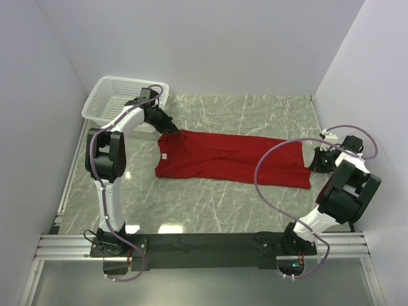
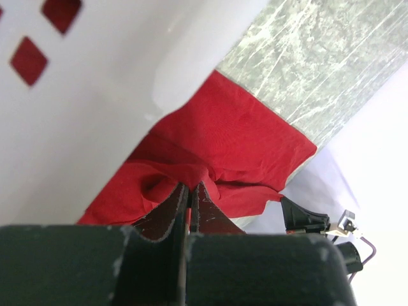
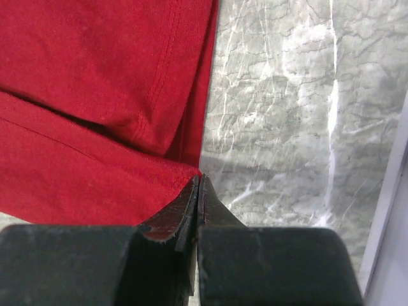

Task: Fold and stack the t-shirts
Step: Fold the tshirt

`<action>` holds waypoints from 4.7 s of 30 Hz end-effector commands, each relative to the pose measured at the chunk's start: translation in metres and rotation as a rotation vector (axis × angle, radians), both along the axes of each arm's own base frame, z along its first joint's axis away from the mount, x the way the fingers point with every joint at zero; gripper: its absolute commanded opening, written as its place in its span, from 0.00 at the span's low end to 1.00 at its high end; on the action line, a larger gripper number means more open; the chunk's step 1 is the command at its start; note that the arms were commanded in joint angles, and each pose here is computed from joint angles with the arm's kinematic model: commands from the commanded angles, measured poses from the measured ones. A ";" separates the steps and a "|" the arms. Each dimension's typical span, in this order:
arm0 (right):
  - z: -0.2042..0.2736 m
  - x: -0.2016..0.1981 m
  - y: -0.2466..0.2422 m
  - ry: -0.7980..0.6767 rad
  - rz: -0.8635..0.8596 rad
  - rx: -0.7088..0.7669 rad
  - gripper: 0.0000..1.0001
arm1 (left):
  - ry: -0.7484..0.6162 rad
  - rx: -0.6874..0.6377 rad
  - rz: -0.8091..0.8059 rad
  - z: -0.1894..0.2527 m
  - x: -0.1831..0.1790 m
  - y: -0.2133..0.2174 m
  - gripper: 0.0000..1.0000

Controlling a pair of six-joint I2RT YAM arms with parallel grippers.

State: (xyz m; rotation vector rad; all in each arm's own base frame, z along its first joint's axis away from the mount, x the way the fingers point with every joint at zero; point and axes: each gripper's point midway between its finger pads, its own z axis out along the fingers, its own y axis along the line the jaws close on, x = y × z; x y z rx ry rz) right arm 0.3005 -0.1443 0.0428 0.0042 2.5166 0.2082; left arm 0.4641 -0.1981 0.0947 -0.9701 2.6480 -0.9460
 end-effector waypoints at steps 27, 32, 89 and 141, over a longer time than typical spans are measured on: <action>0.073 0.018 0.023 -0.194 0.114 -0.075 0.41 | -0.425 -0.017 -0.061 0.138 0.005 0.005 0.51; 0.072 0.002 0.074 -0.170 0.350 -0.033 0.41 | -0.631 0.146 -0.082 0.169 -0.024 0.034 0.55; 0.051 0.073 0.479 -0.246 1.073 -0.274 0.00 | -0.428 0.183 0.229 0.055 -0.239 0.105 0.93; 0.091 0.021 0.317 -0.173 0.917 0.142 0.55 | -0.134 0.285 0.168 -0.052 -0.174 0.047 0.71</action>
